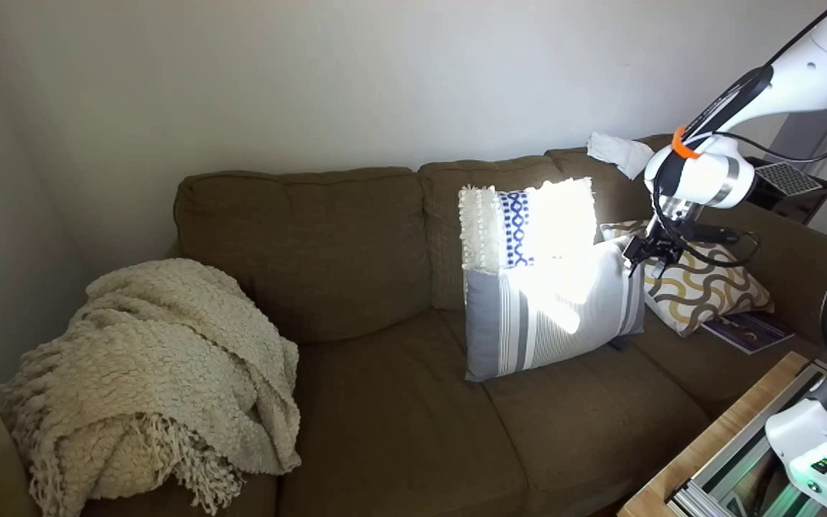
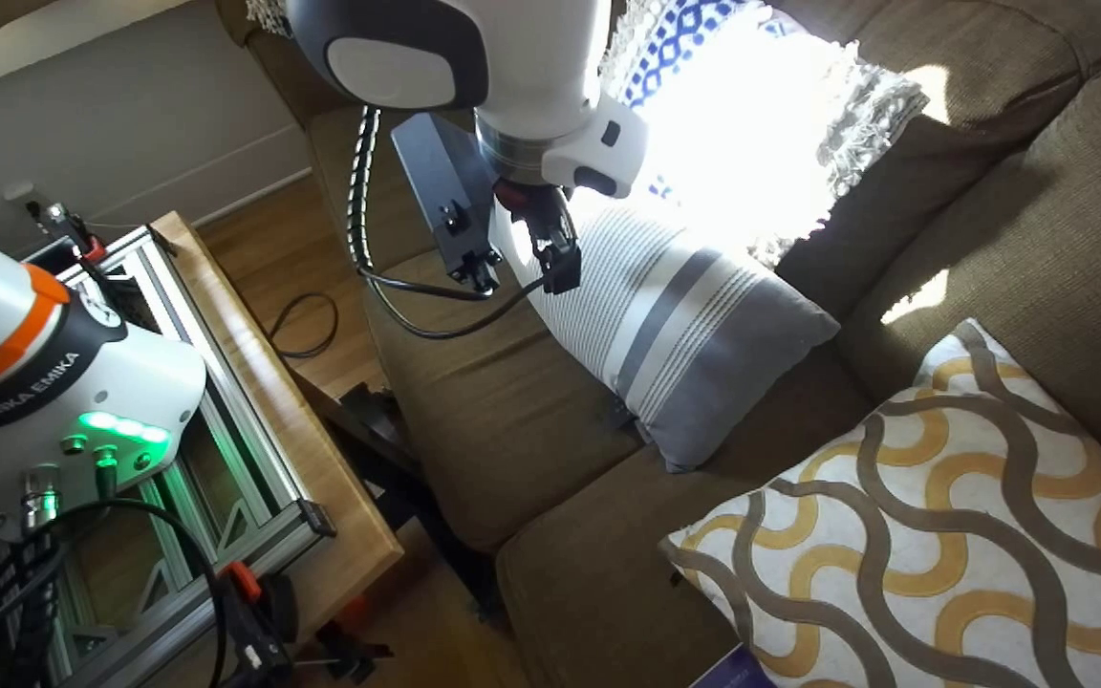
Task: Slide the black remote from under the pillow and put on the middle cushion on the couch
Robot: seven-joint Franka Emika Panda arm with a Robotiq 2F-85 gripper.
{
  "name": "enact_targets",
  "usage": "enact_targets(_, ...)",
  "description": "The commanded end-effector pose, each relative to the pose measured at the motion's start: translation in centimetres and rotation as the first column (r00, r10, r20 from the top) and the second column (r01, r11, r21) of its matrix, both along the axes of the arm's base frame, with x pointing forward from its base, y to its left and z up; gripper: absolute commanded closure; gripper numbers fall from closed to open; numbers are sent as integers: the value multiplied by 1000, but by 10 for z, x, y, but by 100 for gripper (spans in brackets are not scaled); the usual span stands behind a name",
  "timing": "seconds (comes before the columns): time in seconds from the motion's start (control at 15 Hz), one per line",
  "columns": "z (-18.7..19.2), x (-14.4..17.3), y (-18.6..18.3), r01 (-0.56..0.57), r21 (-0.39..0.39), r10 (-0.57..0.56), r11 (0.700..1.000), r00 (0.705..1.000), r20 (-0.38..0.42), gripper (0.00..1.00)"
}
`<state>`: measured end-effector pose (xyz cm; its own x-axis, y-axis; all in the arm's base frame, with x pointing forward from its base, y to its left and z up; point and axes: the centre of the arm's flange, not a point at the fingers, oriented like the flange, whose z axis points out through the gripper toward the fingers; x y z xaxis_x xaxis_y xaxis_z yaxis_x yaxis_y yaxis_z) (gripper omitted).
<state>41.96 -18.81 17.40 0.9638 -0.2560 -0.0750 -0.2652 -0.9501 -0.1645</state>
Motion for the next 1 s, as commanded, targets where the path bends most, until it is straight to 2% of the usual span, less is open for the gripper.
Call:
enact_targets(0.0, 1, 1, 0, 0, 0, 0, 1000, 1000, 2, 0)
enact_targets(0.07, 1, 2, 0, 0, 0, 0, 1000, 1000, 3, 0)
enact_targets(0.13, -3, 6, -6, 32, 34, -32, 999, 999, -7, 0)
enact_targets(0.27, -14, 8, -7, 156, 102, -152, 983, 987, -46, 0)
enact_targets(0.47, -24, -5, -14, 301, 131, -294, 944, 953, -74, 0)
enact_targets(0.73, -46, -25, -34, 490, 125, -479, 863, 871, -110, 0)
enact_targets(0.93, -68, -32, -49, 621, 124, -608, 774, 784, -129, 0)
